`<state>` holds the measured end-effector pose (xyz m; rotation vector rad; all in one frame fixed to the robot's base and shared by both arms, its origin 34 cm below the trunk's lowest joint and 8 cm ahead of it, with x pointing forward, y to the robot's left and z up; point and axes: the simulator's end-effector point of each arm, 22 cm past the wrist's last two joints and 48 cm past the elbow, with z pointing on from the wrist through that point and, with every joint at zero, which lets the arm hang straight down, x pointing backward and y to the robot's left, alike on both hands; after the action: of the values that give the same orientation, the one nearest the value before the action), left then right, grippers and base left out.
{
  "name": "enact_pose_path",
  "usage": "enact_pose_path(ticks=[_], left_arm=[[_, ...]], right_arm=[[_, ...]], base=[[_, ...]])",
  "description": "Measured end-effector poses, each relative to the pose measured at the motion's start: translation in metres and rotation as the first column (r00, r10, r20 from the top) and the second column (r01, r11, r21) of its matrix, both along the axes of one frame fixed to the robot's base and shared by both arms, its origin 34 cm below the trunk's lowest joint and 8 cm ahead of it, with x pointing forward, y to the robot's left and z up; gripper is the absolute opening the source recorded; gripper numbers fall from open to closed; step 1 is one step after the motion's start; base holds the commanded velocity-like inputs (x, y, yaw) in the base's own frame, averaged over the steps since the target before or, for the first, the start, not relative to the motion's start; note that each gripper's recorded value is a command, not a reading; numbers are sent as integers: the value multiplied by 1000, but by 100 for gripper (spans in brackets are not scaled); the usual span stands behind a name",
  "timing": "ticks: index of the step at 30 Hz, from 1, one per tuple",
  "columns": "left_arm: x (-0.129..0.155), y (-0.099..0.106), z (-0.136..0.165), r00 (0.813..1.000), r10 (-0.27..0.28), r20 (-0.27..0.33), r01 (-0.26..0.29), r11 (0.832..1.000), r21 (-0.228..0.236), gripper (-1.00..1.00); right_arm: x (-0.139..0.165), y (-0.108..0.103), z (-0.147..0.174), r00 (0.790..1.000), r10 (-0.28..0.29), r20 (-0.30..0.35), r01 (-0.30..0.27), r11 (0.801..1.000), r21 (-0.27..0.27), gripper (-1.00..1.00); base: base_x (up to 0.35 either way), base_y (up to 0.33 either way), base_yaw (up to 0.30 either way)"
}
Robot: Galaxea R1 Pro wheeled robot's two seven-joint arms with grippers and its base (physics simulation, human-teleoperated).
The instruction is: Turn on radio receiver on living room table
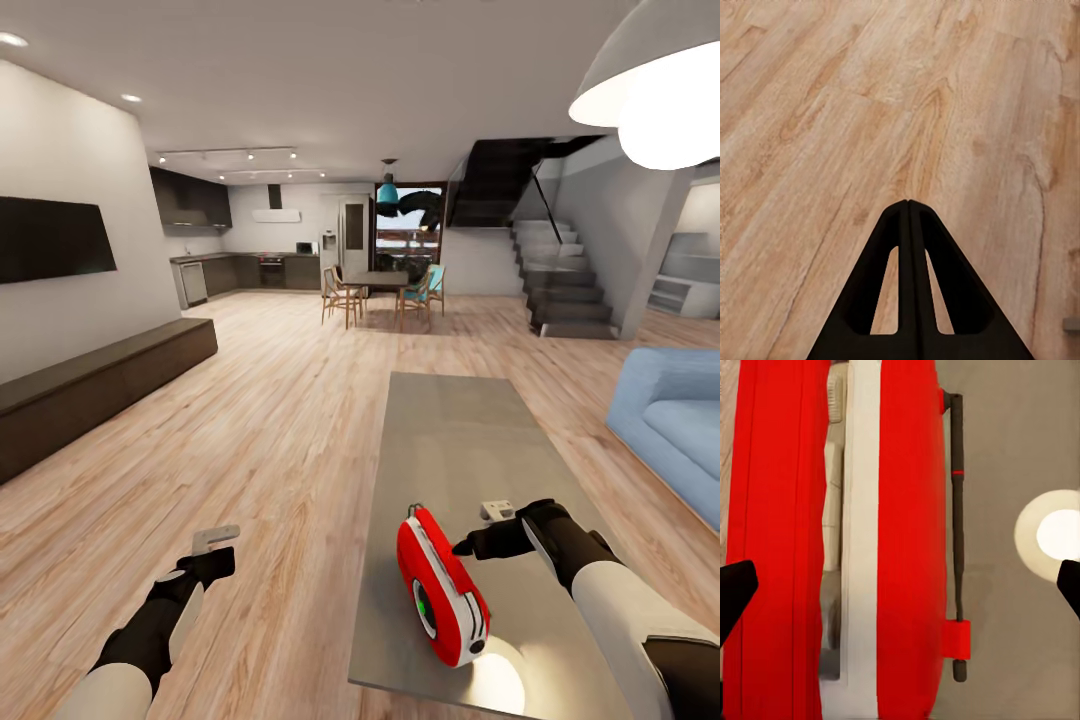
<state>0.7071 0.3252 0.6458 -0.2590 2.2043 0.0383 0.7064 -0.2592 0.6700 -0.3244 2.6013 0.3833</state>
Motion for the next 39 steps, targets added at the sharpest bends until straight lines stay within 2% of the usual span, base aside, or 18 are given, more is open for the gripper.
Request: enact_pose_path(ticks=[35,39], left_arm=[[5,3,63,1000,1,-1,-1,1000,5,-100],[5,2,70,1000,0,-2,0,1000,4,-100]], right_arm=[[5,0,63,1000,0,-1,0,1000,-2,100],[5,0,70,1000,0,-1,0,1000,-2,100]], base=[[0,0,0],[0,209,0]])
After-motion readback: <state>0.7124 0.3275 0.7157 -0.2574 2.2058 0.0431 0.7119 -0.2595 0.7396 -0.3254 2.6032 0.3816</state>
